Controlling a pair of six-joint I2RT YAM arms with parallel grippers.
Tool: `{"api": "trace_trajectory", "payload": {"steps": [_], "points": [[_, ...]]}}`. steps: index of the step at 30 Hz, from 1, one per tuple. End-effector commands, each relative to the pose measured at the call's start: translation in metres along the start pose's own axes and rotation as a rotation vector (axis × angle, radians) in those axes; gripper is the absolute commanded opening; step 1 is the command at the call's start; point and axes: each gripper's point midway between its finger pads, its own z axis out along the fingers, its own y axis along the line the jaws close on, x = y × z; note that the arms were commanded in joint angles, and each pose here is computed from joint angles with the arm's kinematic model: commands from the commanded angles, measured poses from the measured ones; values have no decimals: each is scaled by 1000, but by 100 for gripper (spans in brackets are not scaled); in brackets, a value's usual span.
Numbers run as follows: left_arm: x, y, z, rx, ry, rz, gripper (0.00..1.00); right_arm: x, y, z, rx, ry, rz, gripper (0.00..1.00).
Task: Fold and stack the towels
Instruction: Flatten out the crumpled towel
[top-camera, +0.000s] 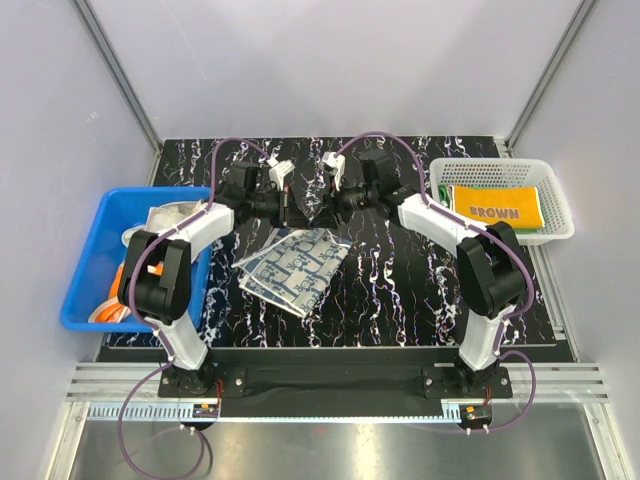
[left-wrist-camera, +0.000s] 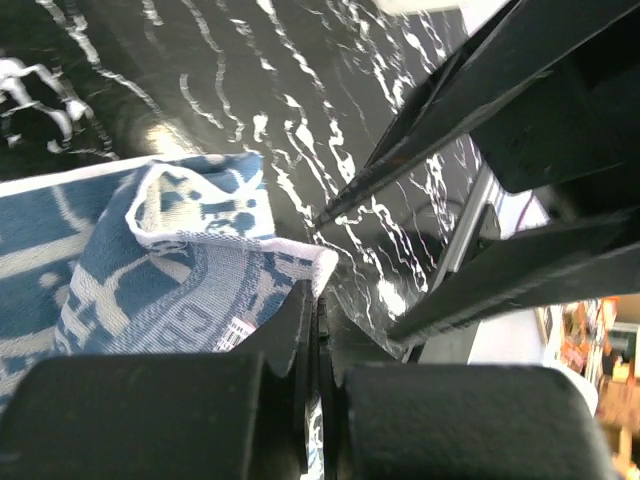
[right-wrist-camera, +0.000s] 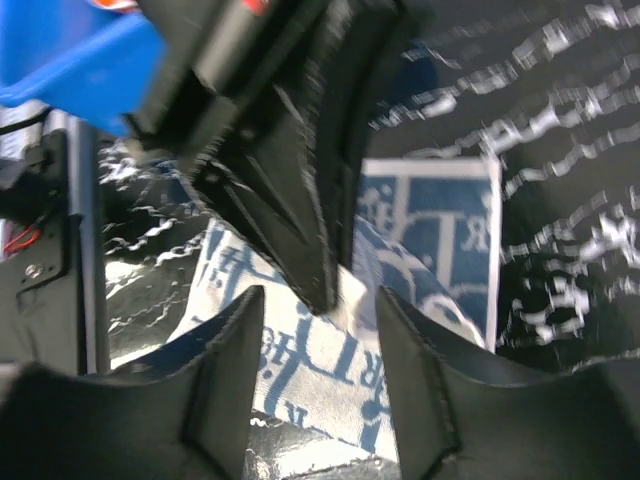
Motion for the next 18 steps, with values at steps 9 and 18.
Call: {"api": "trace_trajectory", "payload": {"steps": [9,18], "points": [[-13,-47,-16,139,5,216,0,-24,27,-5,-215,-58,-104,38],[-10,-49,-10,148,35,222,0,-22,1,-14,-132,-65,-76,41]]}}
